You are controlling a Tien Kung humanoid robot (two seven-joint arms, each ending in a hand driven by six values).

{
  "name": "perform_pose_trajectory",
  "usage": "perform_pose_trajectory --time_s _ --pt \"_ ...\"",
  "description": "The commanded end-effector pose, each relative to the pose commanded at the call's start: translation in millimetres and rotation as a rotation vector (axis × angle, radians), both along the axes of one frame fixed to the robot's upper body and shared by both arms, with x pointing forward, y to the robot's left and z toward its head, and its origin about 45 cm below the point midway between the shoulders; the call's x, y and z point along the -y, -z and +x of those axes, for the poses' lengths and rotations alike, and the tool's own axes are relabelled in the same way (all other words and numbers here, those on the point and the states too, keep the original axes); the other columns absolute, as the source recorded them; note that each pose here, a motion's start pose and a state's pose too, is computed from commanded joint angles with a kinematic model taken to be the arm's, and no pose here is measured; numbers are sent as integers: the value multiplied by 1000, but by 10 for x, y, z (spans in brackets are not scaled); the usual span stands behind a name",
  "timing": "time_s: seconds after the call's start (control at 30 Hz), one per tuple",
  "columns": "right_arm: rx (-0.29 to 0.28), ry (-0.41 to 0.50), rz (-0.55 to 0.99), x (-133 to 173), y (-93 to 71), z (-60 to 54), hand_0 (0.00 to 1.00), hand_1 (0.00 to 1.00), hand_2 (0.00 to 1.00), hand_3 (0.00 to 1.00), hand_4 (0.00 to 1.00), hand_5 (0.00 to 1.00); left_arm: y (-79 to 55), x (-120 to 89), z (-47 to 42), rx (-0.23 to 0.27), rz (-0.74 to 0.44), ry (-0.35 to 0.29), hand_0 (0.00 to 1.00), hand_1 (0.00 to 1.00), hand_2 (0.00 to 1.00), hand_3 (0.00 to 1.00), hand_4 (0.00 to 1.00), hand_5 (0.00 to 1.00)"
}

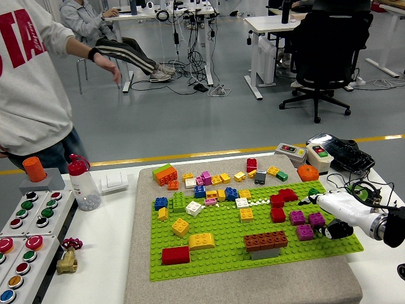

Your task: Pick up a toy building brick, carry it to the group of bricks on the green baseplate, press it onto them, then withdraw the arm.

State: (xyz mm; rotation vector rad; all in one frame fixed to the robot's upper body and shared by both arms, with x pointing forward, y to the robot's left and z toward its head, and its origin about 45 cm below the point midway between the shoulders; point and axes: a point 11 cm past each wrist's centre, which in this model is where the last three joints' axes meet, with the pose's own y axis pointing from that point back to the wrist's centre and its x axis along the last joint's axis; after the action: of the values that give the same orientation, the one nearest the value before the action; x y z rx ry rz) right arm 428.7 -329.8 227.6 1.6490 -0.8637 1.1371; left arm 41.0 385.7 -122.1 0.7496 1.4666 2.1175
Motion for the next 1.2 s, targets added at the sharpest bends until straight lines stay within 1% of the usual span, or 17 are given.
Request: perform_pose_trajectory --time_s 0.4,0.43,0.7,1.2 --pt "-26 60 -28 100 88 132 884 821 826 808 623 84 -1 -1 5 2 2 -1 763 787 874 713 486 998" --pt "-26 70 -26 113 94 149 870 797 790 798 624 97 -1 -1 9 3 2 -1 760 786 873 711 485 998" --pt "-32 107 -37 174 133 221 871 787 776 793 623 100 -4 1 31 7 3 0 760 785 873 710 485 998" --pt "-58 124 -54 181 193 259 873 786 774 786 622 114 -5 1 44 9 4 2 756 782 870 709 486 998"
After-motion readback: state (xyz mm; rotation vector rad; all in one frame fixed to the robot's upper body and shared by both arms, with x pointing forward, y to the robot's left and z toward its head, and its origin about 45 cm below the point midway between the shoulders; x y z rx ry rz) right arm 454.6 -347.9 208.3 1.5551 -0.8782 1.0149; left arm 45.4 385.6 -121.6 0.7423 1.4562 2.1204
